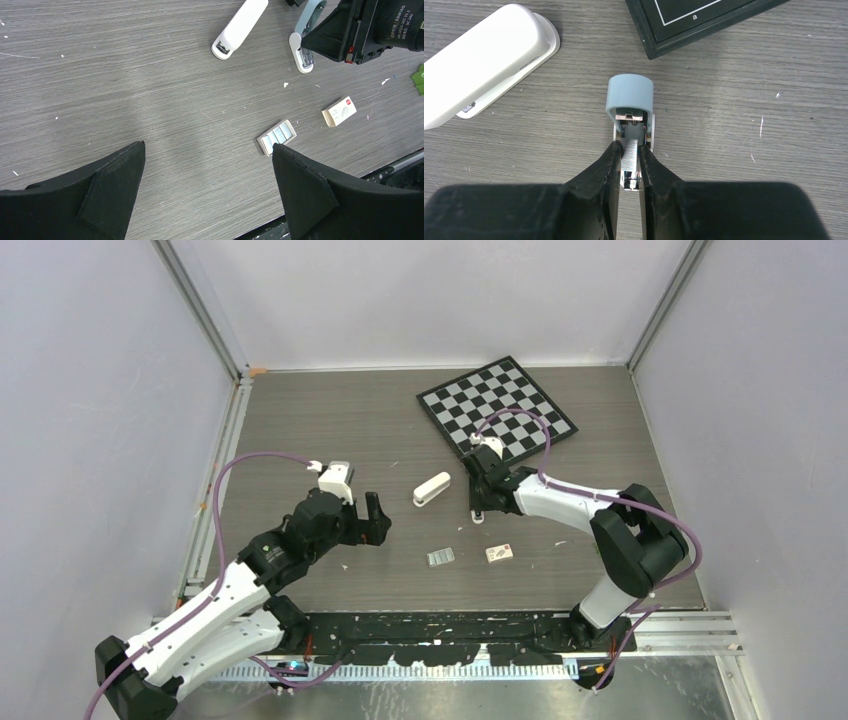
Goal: Load the staples into the stapler
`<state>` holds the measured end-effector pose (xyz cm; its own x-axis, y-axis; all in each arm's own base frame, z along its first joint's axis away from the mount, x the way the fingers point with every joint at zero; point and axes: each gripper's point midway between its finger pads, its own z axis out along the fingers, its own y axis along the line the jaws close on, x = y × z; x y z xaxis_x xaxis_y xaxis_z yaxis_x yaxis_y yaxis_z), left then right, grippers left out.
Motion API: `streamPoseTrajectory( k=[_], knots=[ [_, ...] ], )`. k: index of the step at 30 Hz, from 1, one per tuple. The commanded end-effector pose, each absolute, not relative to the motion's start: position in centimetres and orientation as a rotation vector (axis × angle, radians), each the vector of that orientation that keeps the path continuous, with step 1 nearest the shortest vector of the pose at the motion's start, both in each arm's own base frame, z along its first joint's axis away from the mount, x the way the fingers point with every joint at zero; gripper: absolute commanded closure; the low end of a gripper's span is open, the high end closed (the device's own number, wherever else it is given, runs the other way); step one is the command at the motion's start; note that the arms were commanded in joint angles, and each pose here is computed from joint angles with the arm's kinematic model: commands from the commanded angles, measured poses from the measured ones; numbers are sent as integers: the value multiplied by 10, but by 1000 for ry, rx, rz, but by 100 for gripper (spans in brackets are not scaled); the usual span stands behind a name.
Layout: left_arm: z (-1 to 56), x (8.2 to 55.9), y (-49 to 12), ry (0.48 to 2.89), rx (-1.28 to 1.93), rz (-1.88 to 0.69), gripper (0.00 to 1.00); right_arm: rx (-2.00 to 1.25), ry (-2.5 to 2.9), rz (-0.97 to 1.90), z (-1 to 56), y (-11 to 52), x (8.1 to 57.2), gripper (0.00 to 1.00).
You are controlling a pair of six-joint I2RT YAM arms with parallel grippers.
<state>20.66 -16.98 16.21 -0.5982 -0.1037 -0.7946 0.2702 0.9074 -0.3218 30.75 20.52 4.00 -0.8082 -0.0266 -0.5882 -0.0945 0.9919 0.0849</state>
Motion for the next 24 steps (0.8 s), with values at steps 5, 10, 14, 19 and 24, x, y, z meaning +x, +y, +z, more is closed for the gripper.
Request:
streamPoseTrajectory(
  k=[5,10,14,19,24],
  knots=[
    [173,213,-171,2103,104,-526,0,-80,2439,197,72,210,317,78],
    [178,215,-170,2093,106,-516,0,-87,2427,199,77,210,318,78],
    [178,215,-169,2090,104,-511,0,-101,2434,204,76,211,317,78],
    [177,214,-168,2093,103,-512,0,-104,2443,189,66,208,315,78],
    [178,213,-167,2090,99,-509,0,-107,2463,151,51,204,314,78]
  ],
)
